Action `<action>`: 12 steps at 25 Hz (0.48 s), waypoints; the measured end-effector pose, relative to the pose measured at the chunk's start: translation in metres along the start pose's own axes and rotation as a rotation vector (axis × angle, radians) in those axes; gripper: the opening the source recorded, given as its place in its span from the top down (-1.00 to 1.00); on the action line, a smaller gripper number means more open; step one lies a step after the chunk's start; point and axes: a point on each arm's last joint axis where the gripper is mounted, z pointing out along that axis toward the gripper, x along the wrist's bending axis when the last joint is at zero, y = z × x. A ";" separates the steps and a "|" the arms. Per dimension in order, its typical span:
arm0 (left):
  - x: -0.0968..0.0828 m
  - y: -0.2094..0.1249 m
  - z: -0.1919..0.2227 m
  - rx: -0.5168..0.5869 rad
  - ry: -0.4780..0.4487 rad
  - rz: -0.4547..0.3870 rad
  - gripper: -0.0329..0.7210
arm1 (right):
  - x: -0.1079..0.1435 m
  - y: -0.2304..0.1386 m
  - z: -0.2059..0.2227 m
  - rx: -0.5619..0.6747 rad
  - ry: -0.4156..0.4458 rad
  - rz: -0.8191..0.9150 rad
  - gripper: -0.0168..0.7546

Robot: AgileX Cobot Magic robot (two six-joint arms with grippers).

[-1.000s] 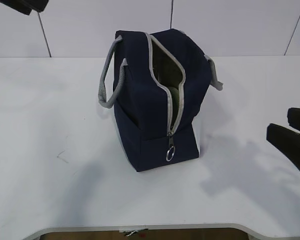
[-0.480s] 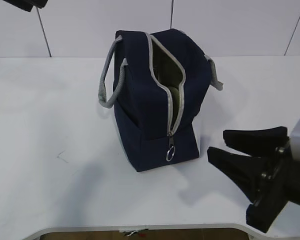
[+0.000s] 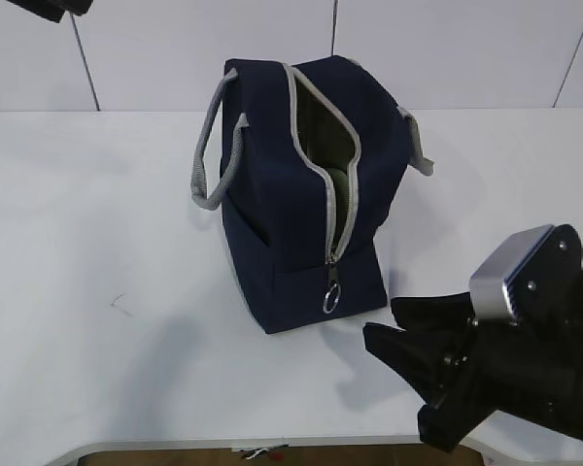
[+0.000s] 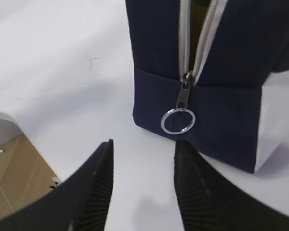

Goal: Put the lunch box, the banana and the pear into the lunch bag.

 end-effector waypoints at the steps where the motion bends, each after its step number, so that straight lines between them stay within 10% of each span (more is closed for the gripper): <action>1: 0.000 0.000 0.000 0.000 0.000 0.000 0.24 | -0.001 -0.002 0.003 0.003 0.001 0.011 0.05; 12: 0.000 0.000 0.000 0.000 -0.001 0.000 0.24 | -0.004 -0.024 0.034 -0.008 0.034 0.100 0.05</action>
